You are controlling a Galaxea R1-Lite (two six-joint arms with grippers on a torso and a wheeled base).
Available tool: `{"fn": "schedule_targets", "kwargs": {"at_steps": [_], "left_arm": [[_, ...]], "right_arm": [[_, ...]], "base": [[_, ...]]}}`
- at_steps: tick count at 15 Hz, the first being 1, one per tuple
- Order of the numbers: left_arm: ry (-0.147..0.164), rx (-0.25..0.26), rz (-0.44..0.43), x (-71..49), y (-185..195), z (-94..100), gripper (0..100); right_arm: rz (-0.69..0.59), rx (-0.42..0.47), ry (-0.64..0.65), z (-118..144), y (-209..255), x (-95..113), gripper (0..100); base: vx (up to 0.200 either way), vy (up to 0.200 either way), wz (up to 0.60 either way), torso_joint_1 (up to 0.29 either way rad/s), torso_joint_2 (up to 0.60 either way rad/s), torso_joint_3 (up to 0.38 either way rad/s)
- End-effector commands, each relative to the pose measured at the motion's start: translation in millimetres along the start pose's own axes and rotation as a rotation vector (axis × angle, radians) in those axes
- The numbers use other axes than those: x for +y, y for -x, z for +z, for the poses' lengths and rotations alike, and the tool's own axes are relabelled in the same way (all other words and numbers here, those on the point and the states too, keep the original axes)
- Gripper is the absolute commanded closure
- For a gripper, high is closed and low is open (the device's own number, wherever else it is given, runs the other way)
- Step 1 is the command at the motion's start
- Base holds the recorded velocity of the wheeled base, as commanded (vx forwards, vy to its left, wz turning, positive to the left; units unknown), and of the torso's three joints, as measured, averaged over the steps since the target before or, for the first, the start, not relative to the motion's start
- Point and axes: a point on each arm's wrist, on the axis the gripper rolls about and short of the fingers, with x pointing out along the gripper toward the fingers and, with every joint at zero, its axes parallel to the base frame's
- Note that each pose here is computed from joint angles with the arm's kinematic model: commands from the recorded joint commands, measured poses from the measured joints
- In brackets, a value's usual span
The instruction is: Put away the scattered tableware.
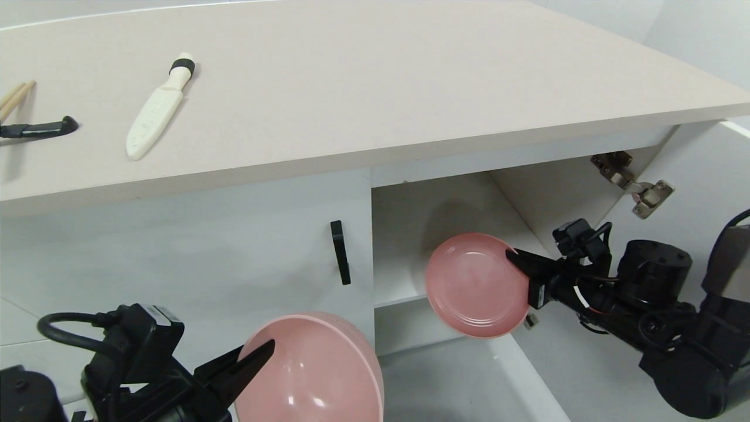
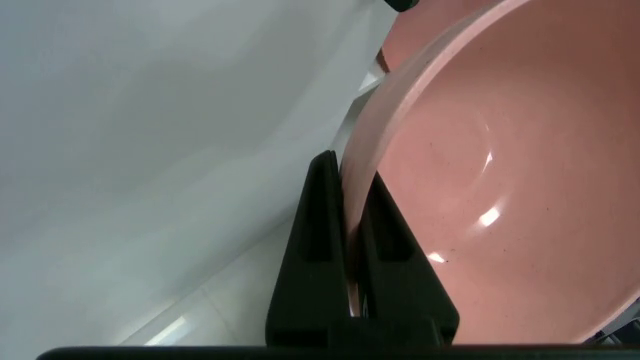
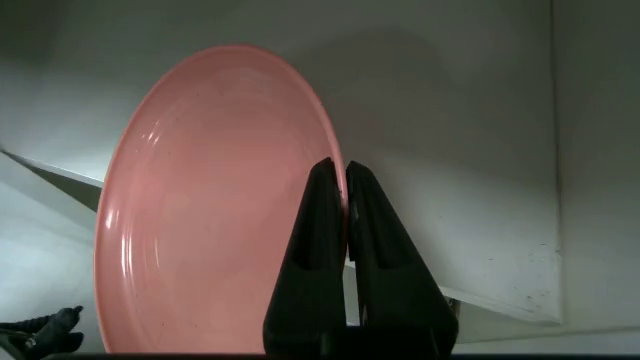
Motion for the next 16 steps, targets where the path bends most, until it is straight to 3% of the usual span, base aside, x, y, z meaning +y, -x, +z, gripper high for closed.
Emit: {"fn": "schedule_targets", "kwargs": {"at_steps": [1, 4, 6, 9, 11, 16], "left_arm": [[-0.002, -0.008, 0.013, 2.1, 1, 1.0, 100], [-0.002, -0.006, 0.013, 2.1, 1, 0.9, 100], [-0.002, -0.006, 0.013, 2.1, 1, 0.9, 100], [-0.003, -0.002, 0.012, 1.9, 0, 0.3, 100], [-0.005, 0.004, 0.013, 1.9, 0, -0.3, 100], [-0.006, 0.006, 0.012, 1.6, 1, -0.7, 100]], "right_arm": [[0.0, 0.024, -0.008, -9, -6, -1, 100], [0.017, 0.0, -0.012, -4, -12, 5, 100], [0.036, -0.052, -0.081, 7, -23, 13, 100], [-0.107, -0.148, -0.208, 27, -50, 27, 100], [-0.164, -0.158, -0.282, 22, -63, 31, 100], [-0.16, -0.119, -0.317, 15, -57, 35, 100]], "base": [[0.0, 0.0, 0.0, 0.0, 0.0, 0.0], [0.0, 0.0, 0.0, 0.0, 0.0, 0.0], [0.0, 0.0, 0.0, 0.0, 0.0, 0.0], [0.0, 0.0, 0.0, 0.0, 0.0, 0.0], [0.0, 0.0, 0.0, 0.0, 0.0, 0.0], [0.0, 0.0, 0.0, 0.0, 0.0, 0.0]]}}
